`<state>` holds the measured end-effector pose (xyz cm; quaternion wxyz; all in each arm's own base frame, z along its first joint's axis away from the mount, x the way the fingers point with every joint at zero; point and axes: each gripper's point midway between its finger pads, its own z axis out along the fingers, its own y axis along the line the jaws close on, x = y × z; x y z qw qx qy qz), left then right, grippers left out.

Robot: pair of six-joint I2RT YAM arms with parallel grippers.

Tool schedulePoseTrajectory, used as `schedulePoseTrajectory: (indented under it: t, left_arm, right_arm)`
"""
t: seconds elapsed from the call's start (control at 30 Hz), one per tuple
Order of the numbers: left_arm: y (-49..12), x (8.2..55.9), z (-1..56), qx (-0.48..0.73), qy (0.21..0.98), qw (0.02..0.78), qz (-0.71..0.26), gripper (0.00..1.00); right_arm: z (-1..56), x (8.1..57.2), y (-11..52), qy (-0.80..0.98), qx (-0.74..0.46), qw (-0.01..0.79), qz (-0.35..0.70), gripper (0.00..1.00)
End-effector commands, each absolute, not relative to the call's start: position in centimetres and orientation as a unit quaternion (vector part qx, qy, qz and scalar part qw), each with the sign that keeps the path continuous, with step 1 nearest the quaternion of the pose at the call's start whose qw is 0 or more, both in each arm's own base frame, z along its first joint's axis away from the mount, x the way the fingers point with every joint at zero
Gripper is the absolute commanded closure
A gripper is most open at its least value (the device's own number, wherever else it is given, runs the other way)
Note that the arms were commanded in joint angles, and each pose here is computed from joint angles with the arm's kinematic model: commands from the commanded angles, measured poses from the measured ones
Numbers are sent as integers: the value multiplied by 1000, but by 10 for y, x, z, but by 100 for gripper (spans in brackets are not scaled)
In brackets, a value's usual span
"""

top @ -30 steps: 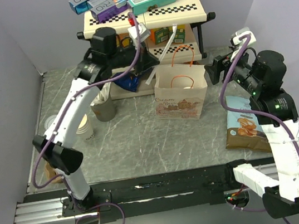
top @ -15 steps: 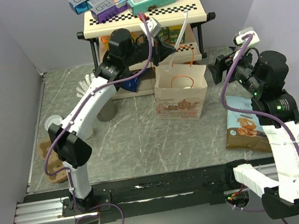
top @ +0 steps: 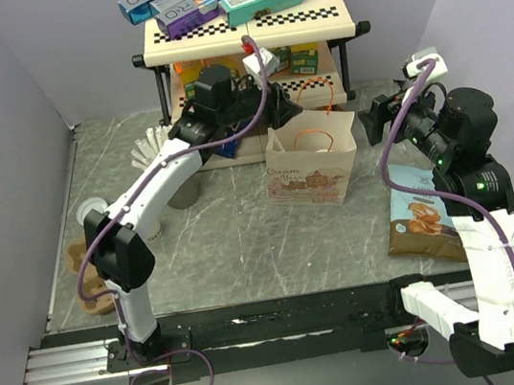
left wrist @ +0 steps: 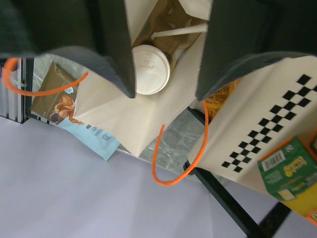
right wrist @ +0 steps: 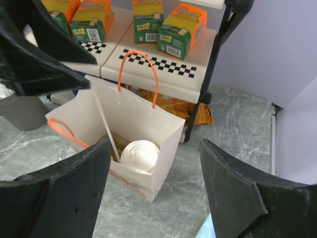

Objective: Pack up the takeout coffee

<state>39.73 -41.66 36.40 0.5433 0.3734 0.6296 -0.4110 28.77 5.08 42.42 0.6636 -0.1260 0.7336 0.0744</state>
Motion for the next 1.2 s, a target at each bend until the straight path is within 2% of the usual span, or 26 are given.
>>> schedulePoseTrajectory:
  t: [0.0,0.13,0.23,0.27,0.3,0.37,0.4,0.63,0.87,0.97,1.13,1.17]
  left_arm:
    - [-385,367,458,375,569,618,-392,37]
    - [-350,348,482,385,559,652,-337,22]
    - [-320,341,478,378,576,665,-289,10]
    - [-313,341,465,378,590,658,-276,1]
    - [-302,344,462,371,600,661,-255,1]
    - [-279,341,451,372,623,651,-222,1]
    - [-260,350,447,351,643,651,-201,1]
    - [-144,379,449,208,703,671,-113,1]
    - [-75,399,452,79,715,693,-56,1]
    - [-56,409,461,38,712,700,-44,1]
    - [-25,427,510,1,690,724,-11,1]
    - [-15,428,519,-9,684,729,-6,1]
  right_arm:
    - [432,284,51,733,-131,663,77,21]
    - [415,281,62,753,-177,628,91,18]
    - [399,281,59,772,-175,605,87,15]
    - [396,284,52,778,-161,603,73,14]
    - [394,285,47,782,-147,602,63,13]
    - [394,290,27,791,-88,605,26,2]
    - [396,291,23,791,-74,607,19,0]
    - [392,292,11,803,-53,593,-6,0]
    - [384,302,20,806,-55,589,18,0]
    - [408,309,24,787,-66,614,23,0]
    - [462,335,18,751,-59,658,2,0]
    - [493,332,15,726,-54,685,-4,0]
